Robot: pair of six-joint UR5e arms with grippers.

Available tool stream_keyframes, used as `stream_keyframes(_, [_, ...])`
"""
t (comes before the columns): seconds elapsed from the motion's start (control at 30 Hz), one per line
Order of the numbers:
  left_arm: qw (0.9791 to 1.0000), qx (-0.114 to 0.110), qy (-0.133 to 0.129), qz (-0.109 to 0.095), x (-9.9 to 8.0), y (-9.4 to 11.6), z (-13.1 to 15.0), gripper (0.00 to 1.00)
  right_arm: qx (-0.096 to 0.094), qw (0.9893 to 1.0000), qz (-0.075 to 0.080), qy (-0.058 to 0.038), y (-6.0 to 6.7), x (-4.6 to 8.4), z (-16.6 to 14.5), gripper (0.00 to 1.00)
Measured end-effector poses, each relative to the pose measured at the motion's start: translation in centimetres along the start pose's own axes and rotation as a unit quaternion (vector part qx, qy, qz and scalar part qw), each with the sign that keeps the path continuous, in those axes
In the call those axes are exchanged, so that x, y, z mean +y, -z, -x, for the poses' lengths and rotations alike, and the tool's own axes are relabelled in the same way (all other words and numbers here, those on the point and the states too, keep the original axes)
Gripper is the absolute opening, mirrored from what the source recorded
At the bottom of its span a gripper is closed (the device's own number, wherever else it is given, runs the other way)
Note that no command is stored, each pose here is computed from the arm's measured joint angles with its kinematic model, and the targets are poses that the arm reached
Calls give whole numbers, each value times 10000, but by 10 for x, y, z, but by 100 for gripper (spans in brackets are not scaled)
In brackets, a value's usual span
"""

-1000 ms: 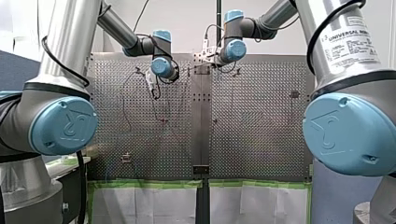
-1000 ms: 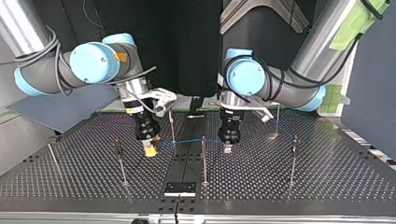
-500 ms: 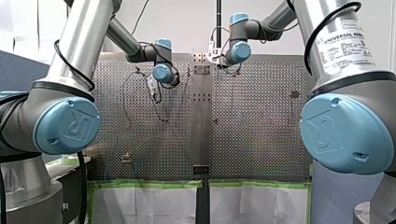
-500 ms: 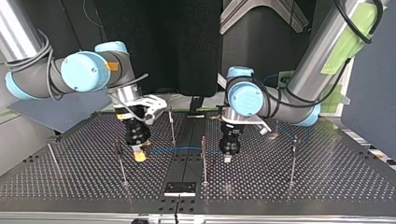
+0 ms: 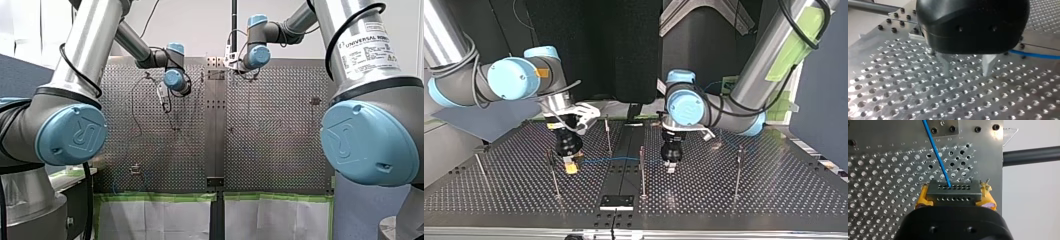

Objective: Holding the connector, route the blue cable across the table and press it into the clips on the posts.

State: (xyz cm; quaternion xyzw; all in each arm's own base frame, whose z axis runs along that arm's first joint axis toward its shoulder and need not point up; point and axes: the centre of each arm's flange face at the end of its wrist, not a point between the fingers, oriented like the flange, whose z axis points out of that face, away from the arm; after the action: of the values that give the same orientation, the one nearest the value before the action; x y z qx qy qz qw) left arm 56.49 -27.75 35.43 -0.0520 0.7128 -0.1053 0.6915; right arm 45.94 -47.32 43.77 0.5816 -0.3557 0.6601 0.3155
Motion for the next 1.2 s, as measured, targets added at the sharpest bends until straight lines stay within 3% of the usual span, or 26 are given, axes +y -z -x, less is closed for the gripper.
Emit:
stream_keyframes(0.33, [9994, 317, -109, 12, -12, 31, 2, 100, -2, 10000, -10, 21, 0, -1, 0, 0])
stream_keyframes(0.67, [9988, 423, -24, -257, -27, 72, 6, 100, -8, 10000, -16, 37, 1, -2, 0, 0])
stream_keyframes(0.93, [9986, 325, 6, -408, -38, 101, 21, 100, -6, 10000, 9, 47, 0, 1, -1, 0])
stream_keyframes(1.2, [9974, -37, -19, -720, -64, 132, 53, 100, -7, 10000, 34, 54, 1, 2, -2, 0])
